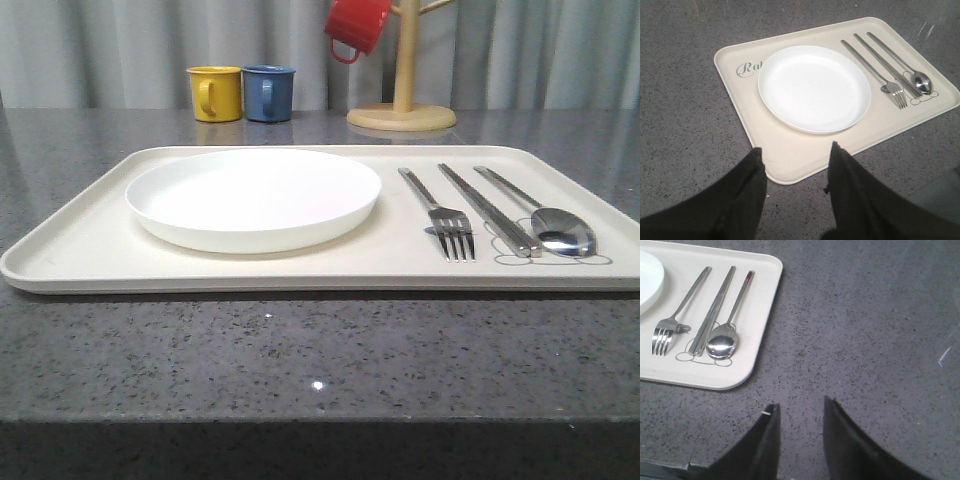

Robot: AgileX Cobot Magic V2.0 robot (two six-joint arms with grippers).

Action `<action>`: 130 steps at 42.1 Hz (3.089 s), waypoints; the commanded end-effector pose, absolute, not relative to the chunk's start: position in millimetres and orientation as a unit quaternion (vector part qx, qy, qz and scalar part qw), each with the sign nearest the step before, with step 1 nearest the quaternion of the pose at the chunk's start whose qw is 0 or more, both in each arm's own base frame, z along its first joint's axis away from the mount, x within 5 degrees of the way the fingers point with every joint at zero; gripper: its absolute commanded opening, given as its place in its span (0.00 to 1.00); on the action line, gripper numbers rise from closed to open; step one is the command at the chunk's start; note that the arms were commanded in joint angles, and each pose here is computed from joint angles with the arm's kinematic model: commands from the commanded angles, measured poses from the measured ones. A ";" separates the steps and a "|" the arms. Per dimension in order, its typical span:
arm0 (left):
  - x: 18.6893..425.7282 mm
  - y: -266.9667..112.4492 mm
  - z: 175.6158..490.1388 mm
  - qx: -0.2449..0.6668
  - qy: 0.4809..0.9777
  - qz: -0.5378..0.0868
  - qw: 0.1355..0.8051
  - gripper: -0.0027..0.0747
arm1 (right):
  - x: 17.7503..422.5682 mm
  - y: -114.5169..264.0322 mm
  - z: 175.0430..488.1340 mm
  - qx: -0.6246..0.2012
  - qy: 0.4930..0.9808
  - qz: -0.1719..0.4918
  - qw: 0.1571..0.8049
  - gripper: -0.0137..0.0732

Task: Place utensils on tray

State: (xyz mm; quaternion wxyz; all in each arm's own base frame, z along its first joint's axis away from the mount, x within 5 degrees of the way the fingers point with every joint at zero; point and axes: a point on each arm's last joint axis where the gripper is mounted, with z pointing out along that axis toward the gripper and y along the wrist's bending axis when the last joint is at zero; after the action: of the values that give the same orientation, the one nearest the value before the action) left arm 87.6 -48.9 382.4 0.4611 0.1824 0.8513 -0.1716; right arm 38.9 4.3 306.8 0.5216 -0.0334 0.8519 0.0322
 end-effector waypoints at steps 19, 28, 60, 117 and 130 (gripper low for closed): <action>89.2 -50.5 395.0 0.175 0.829 -0.185 0.498 0.42 | 41.3 5.1 318.8 -0.035 0.831 0.035 0.555 0.08; 97.3 -40.0 385.8 0.190 0.834 -0.096 0.509 0.26 | 41.3 5.1 318.8 -0.035 0.831 0.035 0.555 0.08; 94.5 -29.7 379.2 0.180 0.809 -0.049 0.557 0.01 | 41.4 5.1 318.9 -0.035 0.830 0.035 0.555 0.08; 55.2 -0.2 203.9 0.012 0.688 0.013 0.726 0.01 | 41.3 5.1 318.8 -0.035 0.831 0.035 0.554 0.08; 55.1 0.3 207.4 -0.001 0.674 0.002 0.738 0.01 | 41.3 5.1 318.8 -0.035 0.831 0.035 0.554 0.08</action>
State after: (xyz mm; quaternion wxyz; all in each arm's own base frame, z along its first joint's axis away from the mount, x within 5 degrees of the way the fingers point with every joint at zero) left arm 56.2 -0.8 204.4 0.7060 0.0131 0.7080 0.0078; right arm 38.4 5.2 306.9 0.5222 -0.0344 0.8513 0.0379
